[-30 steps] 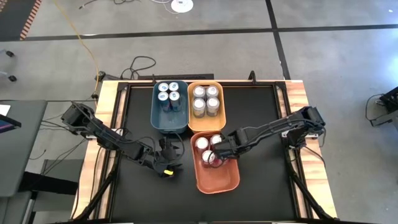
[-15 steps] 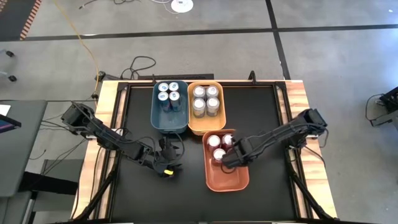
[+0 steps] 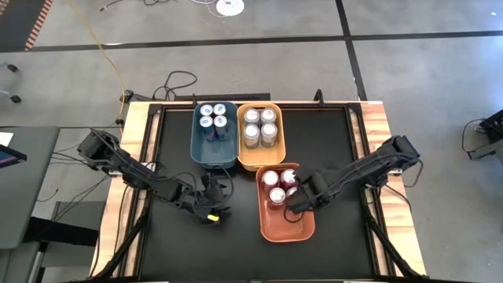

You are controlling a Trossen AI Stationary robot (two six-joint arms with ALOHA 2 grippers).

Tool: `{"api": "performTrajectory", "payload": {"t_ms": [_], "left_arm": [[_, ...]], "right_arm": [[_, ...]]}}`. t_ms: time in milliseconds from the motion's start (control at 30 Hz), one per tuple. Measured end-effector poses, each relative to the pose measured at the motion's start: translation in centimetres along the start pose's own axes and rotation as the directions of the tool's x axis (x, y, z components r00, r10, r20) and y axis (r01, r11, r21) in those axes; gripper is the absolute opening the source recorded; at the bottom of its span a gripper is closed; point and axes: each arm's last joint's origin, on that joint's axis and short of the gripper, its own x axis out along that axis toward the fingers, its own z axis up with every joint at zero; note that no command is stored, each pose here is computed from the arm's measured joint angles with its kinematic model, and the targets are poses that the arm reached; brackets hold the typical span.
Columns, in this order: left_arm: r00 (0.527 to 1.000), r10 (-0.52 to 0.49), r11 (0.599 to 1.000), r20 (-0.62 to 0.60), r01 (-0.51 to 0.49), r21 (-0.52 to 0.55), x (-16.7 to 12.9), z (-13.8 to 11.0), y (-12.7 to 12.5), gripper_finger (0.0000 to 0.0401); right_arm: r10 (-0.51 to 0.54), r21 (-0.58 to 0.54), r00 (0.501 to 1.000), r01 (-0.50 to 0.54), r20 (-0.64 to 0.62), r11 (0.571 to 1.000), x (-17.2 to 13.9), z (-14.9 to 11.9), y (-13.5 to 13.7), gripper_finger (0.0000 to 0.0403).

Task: Sort soda cans
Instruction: Move the orange bin to the right of the yellow bin

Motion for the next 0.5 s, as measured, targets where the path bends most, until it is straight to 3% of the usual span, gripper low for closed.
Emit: {"api": "performTrajectory", "payload": {"t_ms": [167,267,400,500], "left_arm": [[1.0,0.014,1.0,0.007,-0.014,-0.016,0.3,0.3,0.4,0.0371],[1.0,0.015,0.999,0.012,-0.015,-0.029,0.4,0.4,0.5,0.0371],[1.0,0.006,0.999,0.008,-0.006,-0.048,0.3,0.3,0.5,0.0371],[1.0,-0.001,0.997,0.006,0.001,-0.076,0.3,0.3,0.4,0.0371]], "right_arm": [[0.083,-0.212,0.996,-0.078,0.014,0.974,-0.6,2.1,-1.7,0.0052],[0.087,-0.271,0.996,-0.082,0.006,0.959,-0.2,3.6,-2.9,0.0052],[0.096,-0.158,0.994,-0.103,-0.056,0.982,0.9,5.4,-4.2,0.0052],[0.17,-0.095,0.979,-0.181,-0.114,0.979,1.3,5.7,-4.6,0.0057]]}}
